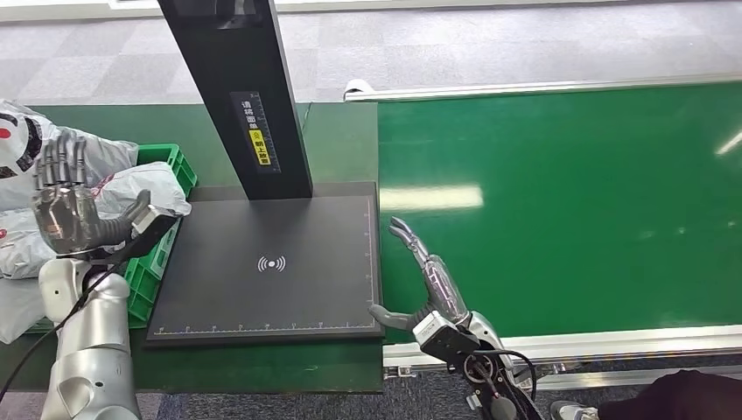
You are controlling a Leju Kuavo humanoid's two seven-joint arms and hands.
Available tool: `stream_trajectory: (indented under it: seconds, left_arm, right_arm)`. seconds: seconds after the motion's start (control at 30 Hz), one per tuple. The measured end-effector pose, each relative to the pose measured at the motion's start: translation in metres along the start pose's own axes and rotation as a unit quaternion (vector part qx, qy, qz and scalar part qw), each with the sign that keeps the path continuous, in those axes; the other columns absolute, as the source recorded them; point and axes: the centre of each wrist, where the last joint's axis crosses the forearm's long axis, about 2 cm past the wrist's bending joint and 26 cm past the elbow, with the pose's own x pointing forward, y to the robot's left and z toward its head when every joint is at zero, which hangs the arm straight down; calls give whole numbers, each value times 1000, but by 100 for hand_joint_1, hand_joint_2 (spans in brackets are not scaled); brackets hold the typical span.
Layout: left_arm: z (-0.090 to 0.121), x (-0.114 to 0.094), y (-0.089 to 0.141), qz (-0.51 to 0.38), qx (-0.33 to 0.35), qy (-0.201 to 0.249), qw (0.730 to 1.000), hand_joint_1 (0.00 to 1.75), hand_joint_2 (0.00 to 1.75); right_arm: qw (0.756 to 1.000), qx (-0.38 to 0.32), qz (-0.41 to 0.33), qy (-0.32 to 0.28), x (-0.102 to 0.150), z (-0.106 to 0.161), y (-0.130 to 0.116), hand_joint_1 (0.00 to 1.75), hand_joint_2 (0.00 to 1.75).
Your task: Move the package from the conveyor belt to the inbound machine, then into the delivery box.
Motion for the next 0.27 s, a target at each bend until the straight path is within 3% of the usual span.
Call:
stream_trajectory:
  seconds: [0.27]
  left_arm:
    - [-14, 12, 40, 6, 129, 28, 991, 0, 0]
  right_arm:
    - [1000, -11, -3, 2, 0, 1, 3, 0, 175]
